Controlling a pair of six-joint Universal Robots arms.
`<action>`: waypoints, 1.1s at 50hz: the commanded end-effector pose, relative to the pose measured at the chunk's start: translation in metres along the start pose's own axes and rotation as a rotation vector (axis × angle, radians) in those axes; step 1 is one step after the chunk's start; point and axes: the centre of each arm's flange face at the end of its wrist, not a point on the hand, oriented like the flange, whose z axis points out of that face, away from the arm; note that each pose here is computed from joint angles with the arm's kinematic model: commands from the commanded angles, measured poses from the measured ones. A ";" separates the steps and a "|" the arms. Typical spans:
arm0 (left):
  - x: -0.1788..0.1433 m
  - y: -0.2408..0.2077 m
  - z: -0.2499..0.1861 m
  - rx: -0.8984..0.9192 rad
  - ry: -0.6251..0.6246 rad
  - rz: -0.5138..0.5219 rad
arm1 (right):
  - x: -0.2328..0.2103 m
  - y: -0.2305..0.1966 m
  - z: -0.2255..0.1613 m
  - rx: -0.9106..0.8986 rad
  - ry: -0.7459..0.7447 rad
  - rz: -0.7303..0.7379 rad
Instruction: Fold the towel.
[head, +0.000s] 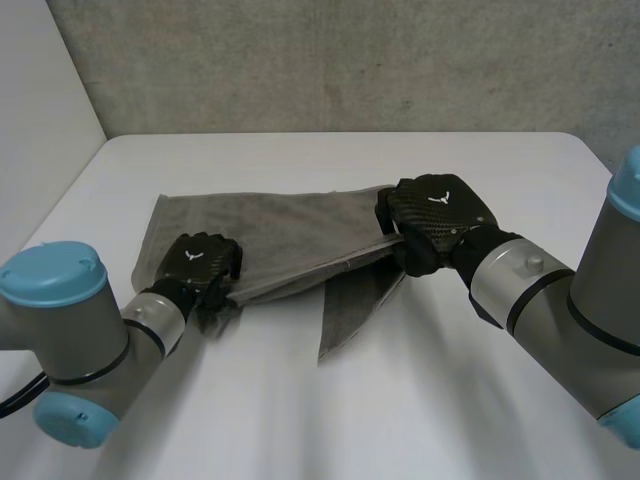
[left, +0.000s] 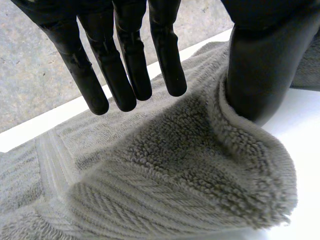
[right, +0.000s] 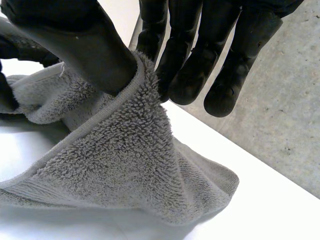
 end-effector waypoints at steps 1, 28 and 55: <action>-0.001 -0.001 -0.011 -0.006 -0.005 -0.005 | 0.000 -0.004 0.001 0.013 -0.001 -0.002; -0.071 -0.067 -0.013 0.197 -0.144 0.014 | -0.007 0.088 0.028 -0.215 -0.006 0.219; -0.086 -0.083 -0.024 0.253 -0.143 -0.061 | -0.021 0.083 0.018 -0.218 0.011 0.362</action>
